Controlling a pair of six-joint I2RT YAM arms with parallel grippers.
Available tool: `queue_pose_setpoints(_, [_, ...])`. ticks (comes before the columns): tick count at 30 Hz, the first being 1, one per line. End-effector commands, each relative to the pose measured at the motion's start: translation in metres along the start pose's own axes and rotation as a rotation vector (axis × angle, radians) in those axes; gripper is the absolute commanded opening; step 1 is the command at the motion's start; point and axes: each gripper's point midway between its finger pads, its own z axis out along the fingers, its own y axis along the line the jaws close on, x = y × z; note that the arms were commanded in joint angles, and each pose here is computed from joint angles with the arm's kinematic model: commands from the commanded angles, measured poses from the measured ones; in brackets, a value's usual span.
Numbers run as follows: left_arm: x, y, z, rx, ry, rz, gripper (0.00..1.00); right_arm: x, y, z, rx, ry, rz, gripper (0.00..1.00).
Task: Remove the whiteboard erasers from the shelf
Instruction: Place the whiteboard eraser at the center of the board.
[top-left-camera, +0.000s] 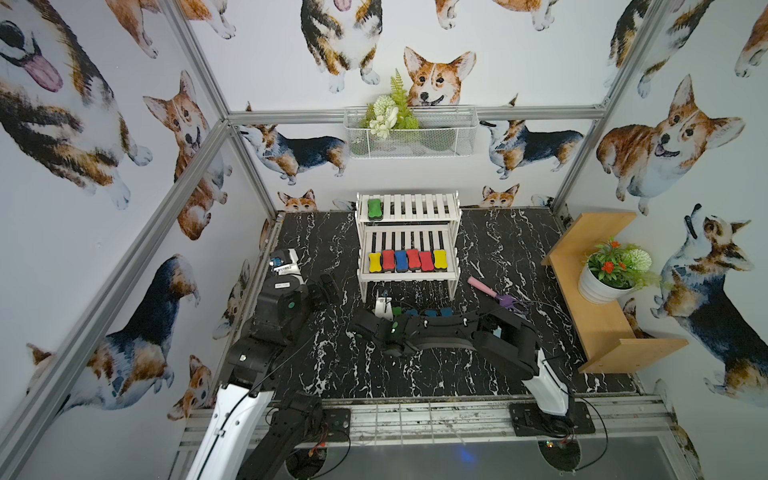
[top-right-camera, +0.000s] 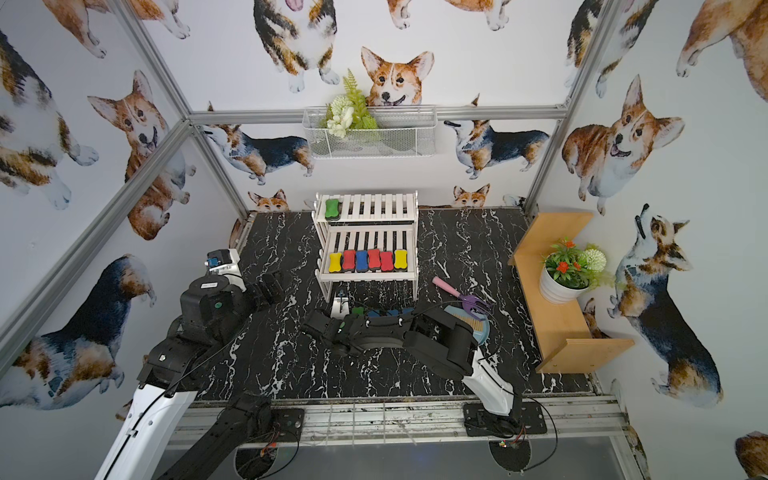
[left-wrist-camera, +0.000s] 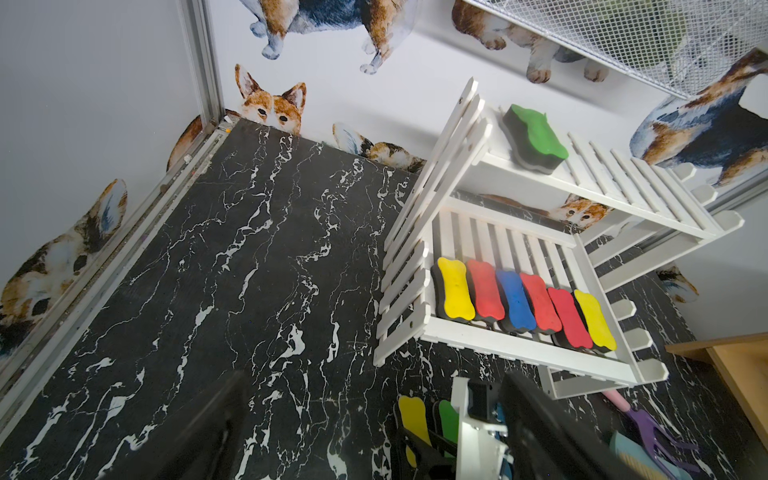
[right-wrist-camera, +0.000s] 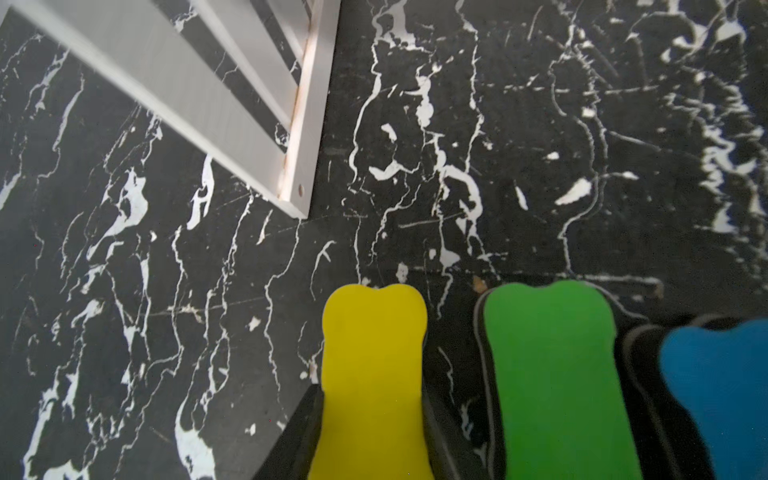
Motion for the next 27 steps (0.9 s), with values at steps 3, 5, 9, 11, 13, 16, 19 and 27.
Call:
queue_pose_setpoints(3, [0.003,0.0,0.0,0.003,0.012,0.01,1.0,0.003,-0.004,0.006,0.031,0.021,0.01,0.5])
queue_pose_setpoints(5, [0.004,0.0,0.001,0.005,0.013,0.009,1.0,0.002,-0.004,0.006,0.03,0.024,0.006,0.56])
queue_pose_setpoints(9, [0.005,-0.002,0.002,0.012,0.021,0.006,1.0,-0.003,-0.001,0.0,0.017,0.018,0.011,0.62])
queue_pose_setpoints(11, [0.004,-0.003,0.002,0.014,0.022,0.005,1.0,-0.009,0.002,-0.008,-0.005,0.004,0.015,0.62])
queue_pose_setpoints(13, [0.003,-0.004,0.002,0.019,0.022,0.003,1.0,-0.016,0.011,-0.019,-0.043,-0.019,0.003,0.62])
queue_pose_setpoints(16, [0.0,-0.008,0.002,0.036,0.025,0.002,1.0,-0.023,0.028,-0.043,-0.114,-0.04,-0.042,0.62])
queue_pose_setpoints(19, [-0.004,-0.017,0.003,0.066,0.041,0.01,1.0,-0.029,0.047,-0.071,-0.253,-0.022,-0.107,0.62])
queue_pose_setpoints(27, [-0.031,-0.057,0.025,0.167,0.108,0.045,0.95,-0.057,0.005,-0.135,-0.33,-0.037,-0.259,0.61])
